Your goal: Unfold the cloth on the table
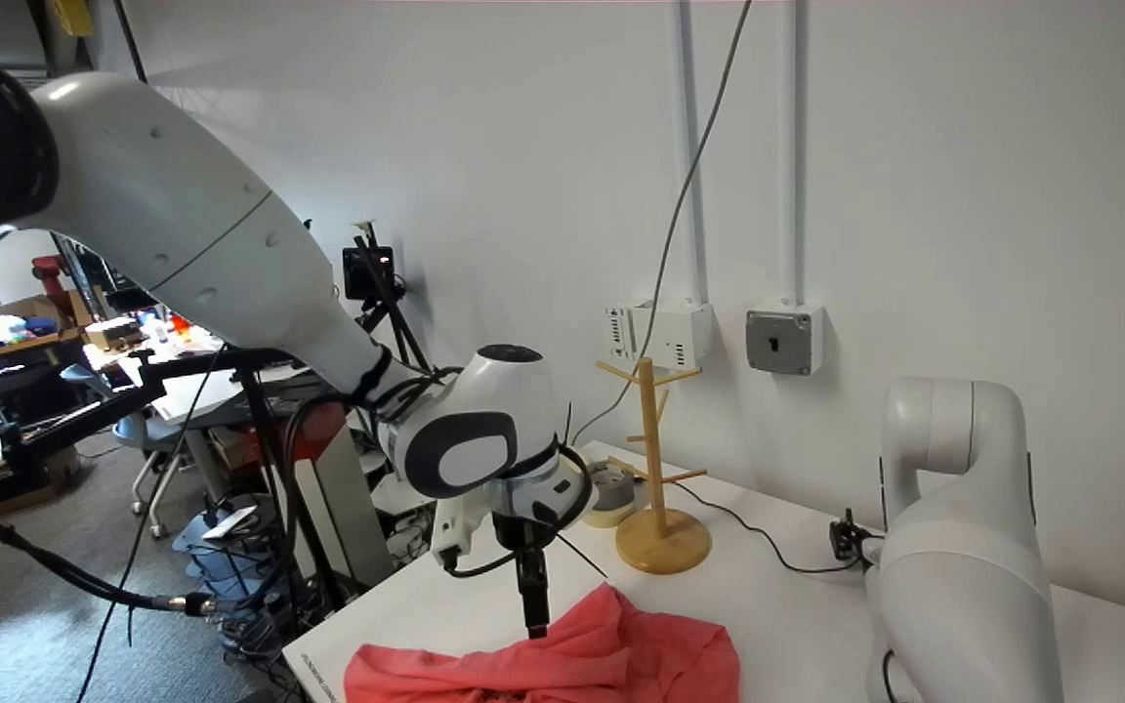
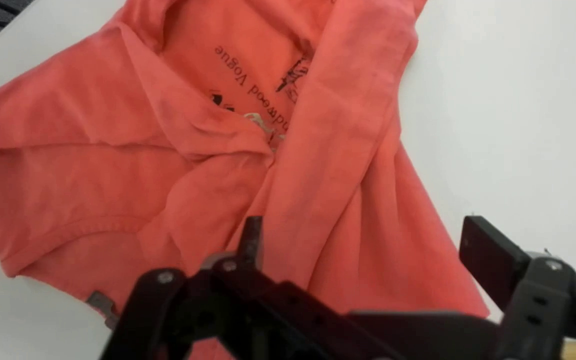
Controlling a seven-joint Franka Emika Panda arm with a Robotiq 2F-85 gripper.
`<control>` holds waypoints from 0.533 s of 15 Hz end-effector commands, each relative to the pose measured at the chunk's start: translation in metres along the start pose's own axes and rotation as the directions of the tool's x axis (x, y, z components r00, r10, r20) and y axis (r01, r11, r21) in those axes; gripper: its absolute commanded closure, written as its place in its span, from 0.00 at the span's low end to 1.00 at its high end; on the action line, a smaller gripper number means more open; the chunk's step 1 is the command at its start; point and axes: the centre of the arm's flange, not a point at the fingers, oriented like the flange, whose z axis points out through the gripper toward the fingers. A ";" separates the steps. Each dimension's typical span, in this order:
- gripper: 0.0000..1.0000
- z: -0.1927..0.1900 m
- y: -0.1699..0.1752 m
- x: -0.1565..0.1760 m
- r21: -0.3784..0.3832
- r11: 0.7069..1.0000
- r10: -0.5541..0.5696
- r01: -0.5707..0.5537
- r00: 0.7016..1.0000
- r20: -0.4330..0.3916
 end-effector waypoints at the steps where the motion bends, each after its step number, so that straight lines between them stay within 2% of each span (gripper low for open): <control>1: 0.00 0.016 0.005 0.028 0.003 0.997 0.083 -0.083 0.995 -0.055; 2: 0.00 0.008 0.006 0.012 0.005 0.999 0.043 -0.043 0.999 -0.025; 8: 0.00 0.021 0.007 0.023 -0.010 0.995 0.099 -0.099 0.995 -0.033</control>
